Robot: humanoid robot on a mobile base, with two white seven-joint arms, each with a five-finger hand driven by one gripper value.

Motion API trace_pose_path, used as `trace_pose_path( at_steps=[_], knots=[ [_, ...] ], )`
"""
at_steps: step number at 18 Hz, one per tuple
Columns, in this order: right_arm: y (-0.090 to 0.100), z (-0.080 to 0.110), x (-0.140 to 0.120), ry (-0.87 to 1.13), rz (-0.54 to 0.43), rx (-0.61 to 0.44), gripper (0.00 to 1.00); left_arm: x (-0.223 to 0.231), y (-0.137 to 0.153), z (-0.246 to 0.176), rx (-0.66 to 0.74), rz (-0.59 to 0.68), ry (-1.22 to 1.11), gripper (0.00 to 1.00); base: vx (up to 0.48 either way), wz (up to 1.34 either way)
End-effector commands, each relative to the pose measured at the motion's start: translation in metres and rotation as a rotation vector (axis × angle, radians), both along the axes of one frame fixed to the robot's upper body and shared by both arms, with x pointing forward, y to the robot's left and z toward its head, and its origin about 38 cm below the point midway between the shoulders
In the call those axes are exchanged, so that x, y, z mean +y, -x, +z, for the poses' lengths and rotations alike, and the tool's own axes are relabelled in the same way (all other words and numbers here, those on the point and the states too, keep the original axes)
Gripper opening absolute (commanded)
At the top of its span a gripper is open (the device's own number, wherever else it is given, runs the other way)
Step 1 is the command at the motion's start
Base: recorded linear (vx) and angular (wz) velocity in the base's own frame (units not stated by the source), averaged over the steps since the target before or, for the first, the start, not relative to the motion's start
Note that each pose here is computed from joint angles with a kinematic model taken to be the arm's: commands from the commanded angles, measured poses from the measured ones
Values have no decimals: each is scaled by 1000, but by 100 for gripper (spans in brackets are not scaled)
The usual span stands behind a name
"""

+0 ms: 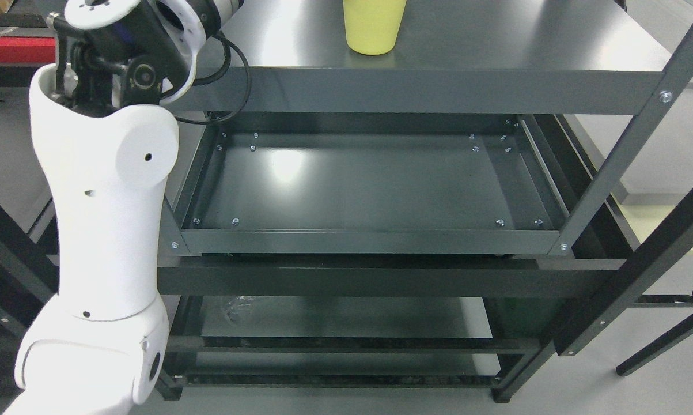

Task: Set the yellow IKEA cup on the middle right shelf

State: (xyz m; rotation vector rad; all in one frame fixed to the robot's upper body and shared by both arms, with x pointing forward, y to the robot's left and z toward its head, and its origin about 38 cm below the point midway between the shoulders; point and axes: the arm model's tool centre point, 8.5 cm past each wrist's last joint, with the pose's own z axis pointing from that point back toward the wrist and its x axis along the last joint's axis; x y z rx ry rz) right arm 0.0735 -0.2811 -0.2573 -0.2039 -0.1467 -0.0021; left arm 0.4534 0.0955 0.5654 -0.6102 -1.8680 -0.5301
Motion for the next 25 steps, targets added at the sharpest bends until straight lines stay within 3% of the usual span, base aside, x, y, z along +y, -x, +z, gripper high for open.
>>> trace_pose_path(
  at_steps=[1, 5, 8, 12, 17, 20, 22, 23, 25],
  knots=[
    [9, 0, -10, 11, -8, 12, 100, 0, 40, 14, -81, -308, -40, 97, 0, 0],
    [9, 0, -10, 11, -8, 14, 99, -17, 75, 6, -156, -682, -155, 97, 0, 0],
    [9, 0, -10, 11, -8, 14, 99, -31, 86, -20, -126, -885, -219, 94, 0, 0],
    [9, 0, -10, 11, -8, 14, 99, -75, 81, -122, 111, -1024, -300, 94, 0, 0],
    [9, 0, -10, 11, -8, 14, 99, -109, 99, -251, 386, -1113, -323, 94, 0, 0],
    [9, 0, -10, 11, -8, 14, 99, -111, 93, -323, 417, -974, -336, 99, 0, 0],
    [9, 0, -10, 11, -8, 14, 99, -97, 72, -360, 279, -766, -330, 99, 0, 0],
    [9, 0, -10, 11, -8, 14, 100, -82, 60, -368, 176, -631, -309, 99, 0, 0],
    [9, 0, -10, 11, -8, 14, 99, -37, 25, -371, 116, -246, -243, 99, 0, 0]
  ],
)
